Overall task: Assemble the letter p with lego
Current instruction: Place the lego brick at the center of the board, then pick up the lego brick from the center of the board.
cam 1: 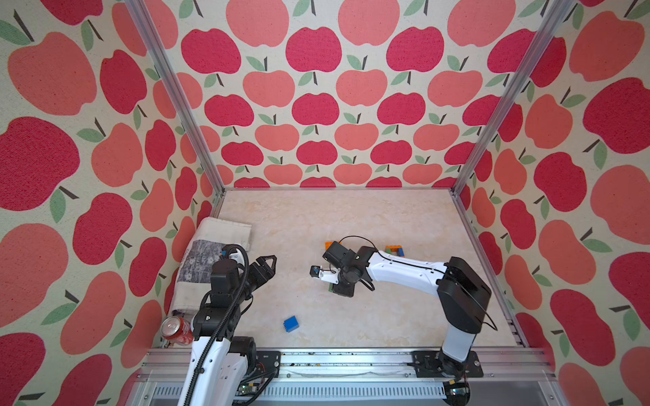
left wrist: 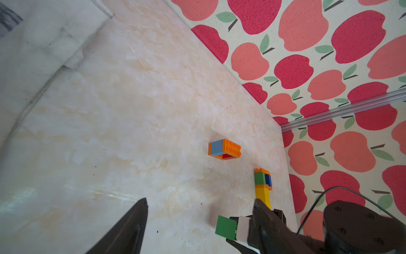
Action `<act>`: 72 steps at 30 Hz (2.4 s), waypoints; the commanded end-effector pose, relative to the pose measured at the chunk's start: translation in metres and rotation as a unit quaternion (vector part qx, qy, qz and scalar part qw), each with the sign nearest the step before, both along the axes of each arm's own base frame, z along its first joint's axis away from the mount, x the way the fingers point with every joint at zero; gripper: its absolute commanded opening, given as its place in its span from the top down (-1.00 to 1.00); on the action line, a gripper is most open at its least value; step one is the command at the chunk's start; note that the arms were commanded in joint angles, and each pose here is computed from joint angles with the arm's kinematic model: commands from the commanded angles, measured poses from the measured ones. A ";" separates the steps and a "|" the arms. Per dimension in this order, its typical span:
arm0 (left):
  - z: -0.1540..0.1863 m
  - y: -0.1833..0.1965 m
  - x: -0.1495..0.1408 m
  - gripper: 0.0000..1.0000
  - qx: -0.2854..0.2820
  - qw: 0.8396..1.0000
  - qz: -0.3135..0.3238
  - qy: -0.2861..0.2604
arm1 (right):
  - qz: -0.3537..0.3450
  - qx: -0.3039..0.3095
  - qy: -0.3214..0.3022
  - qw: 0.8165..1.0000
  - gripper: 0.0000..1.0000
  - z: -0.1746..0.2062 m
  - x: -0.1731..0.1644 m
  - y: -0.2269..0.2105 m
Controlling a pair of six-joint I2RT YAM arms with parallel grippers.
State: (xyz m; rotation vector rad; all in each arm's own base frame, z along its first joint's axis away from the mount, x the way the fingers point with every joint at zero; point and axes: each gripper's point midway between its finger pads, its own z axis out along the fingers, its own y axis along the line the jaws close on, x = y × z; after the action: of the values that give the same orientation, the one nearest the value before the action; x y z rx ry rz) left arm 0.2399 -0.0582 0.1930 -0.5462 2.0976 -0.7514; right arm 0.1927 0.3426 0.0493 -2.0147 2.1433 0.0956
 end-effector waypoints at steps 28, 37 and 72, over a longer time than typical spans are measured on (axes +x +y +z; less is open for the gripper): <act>-0.011 0.006 -0.017 -0.57 0.027 0.999 -0.004 0.019 | 0.100 -0.028 -0.001 0.995 -0.25 0.047 -0.004 0.025; 0.010 0.015 -0.028 -0.57 0.039 0.998 0.021 -0.032 | 0.214 0.086 -0.033 0.972 -0.25 0.066 -0.052 0.063; 0.061 0.017 -0.050 -0.67 0.057 0.988 0.022 -0.141 | 0.317 0.122 0.025 0.940 -0.11 -0.006 -0.131 0.149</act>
State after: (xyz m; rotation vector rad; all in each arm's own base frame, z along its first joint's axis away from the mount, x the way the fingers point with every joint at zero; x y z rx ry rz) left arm 0.1927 -0.0408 0.2490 -0.4200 1.8509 -0.6487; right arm 0.0721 0.4869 0.0443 -2.4456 1.3343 0.4316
